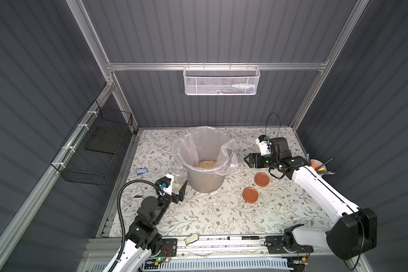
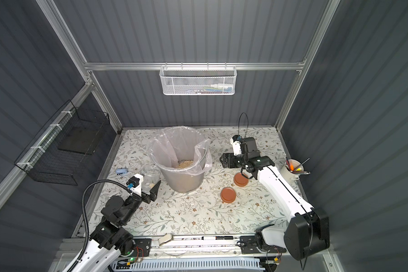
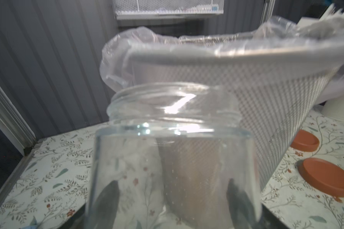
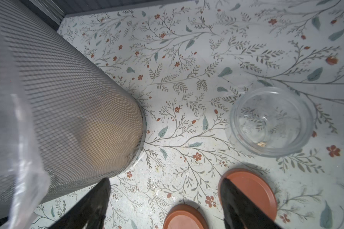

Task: Empty expired oatmeal from jars
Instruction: Adjust the trash bin at the center of the board.

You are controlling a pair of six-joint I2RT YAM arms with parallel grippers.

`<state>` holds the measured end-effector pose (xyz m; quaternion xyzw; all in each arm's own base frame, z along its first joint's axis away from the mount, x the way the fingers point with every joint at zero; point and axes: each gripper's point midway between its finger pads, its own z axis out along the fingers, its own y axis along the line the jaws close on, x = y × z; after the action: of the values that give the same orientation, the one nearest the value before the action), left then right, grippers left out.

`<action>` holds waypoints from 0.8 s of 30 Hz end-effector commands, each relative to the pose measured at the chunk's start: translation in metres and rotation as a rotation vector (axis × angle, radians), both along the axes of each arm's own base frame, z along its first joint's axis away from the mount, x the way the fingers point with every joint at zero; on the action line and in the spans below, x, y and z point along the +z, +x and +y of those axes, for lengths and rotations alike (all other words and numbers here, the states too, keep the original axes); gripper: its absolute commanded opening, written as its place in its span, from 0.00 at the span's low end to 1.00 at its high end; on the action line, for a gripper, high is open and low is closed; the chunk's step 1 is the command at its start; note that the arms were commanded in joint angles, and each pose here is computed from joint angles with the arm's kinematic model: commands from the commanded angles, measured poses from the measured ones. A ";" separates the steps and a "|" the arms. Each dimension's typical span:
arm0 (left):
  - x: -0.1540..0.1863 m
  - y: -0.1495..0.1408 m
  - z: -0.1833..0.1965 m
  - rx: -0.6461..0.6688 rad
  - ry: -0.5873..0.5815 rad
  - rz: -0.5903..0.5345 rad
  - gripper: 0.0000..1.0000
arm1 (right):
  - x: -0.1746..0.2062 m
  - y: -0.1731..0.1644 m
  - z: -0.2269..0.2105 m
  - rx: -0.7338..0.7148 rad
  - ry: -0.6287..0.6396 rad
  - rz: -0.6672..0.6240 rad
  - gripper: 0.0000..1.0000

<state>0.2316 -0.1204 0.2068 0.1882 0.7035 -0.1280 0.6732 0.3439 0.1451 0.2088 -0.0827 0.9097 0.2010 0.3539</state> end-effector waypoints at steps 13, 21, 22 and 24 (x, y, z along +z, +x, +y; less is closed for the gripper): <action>-0.033 0.006 -0.020 -0.081 -0.122 -0.045 0.00 | 0.030 -0.044 0.030 0.213 0.032 0.007 0.86; -0.050 0.002 -0.036 -0.172 -0.087 0.003 0.00 | 0.080 -0.113 0.062 0.426 0.115 -0.064 0.88; -0.050 0.001 -0.037 -0.181 -0.086 0.004 0.00 | 0.085 -0.124 0.071 0.472 0.136 -0.056 0.88; -0.049 -0.001 -0.039 -0.193 -0.089 0.002 0.00 | 0.088 -0.139 0.089 0.554 0.147 -0.027 0.88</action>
<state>0.2410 -0.1551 0.1511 0.2143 0.7078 -0.1996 0.6428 0.2290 0.2143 0.2921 -0.2636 0.8439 0.3204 0.3402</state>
